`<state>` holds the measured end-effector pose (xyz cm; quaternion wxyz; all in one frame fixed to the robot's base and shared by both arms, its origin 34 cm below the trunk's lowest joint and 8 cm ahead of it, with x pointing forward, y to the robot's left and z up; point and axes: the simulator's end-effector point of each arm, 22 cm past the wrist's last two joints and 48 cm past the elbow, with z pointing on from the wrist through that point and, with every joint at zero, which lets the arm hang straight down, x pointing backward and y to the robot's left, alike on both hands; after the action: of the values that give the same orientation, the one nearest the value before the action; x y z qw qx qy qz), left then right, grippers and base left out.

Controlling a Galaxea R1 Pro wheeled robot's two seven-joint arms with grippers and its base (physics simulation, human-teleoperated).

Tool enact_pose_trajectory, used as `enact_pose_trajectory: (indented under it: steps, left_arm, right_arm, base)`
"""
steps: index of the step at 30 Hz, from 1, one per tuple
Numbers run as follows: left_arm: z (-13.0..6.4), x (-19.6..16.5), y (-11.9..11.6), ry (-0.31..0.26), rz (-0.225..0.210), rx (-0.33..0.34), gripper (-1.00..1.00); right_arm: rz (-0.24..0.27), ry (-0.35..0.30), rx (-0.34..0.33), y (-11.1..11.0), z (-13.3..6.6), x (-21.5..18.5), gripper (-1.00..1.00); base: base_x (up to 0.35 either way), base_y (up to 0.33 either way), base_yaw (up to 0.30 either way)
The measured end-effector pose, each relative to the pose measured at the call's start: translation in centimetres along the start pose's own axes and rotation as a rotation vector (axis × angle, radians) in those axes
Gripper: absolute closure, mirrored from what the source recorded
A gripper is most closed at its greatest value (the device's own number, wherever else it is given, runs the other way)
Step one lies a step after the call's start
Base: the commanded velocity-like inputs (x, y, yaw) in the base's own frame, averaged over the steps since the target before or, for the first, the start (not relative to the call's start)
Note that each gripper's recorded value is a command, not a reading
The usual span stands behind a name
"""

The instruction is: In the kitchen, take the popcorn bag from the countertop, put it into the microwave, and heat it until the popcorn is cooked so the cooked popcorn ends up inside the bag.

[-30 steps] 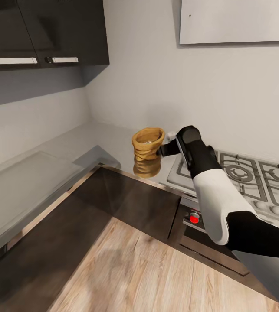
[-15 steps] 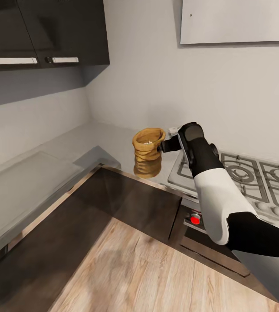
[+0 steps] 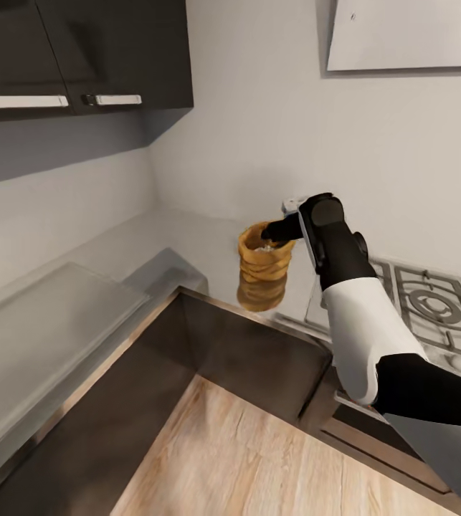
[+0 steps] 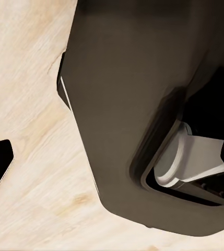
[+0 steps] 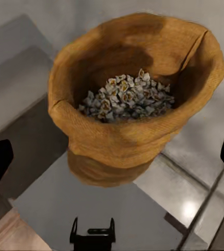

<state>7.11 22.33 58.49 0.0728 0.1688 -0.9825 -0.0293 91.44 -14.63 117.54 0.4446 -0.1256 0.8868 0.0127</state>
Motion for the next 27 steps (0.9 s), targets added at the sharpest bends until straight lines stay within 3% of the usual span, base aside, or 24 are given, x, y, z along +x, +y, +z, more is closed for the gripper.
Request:
enact_pose_trajectory:
  steps: [8,14,17,18,20,27]
  left_arm:
    - [0.0,0.0,0.0,0.001,-0.001,0.0,-1.0]
    - [0.0,0.0,0.1,0.001,-0.002,-0.002,-1.0]
    - [0.0,0.0,0.0,0.002,-0.002,-0.002,-1.0]
    - [0.0,0.0,0.0,0.001,-0.003,-0.002,-1.0]
    - [0.0,0.0,0.0,0.002,-0.004,-0.002,-1.0]
    - [0.0,0.0,0.0,0.0,-0.004,-0.002,-1.0]
  right_arm:
    - [-0.002,0.014,0.007,-0.1,0.3,0.5,-1.0]
    - [0.0,0.029,0.111,-2.4,0.5,1.0,-1.0]
    - [0.04,0.056,0.128,-3.6,1.1,2.2,-1.0]
    - [0.079,0.071,0.181,-5.5,1.1,3.0,-1.0]
    - [0.094,0.076,0.201,-6.2,1.1,3.3,-1.0]
    - [0.144,0.101,0.19,-6.7,1.6,4.5,-1.0]
  base:
    - [0.311,0.119,0.0]
    - [0.15,0.016,0.0]
    - [0.009,0.001,0.0]
    - [0.0,0.0,0.0]
    - [0.0,0.0,0.0]
    - [0.0,0.0,0.0]
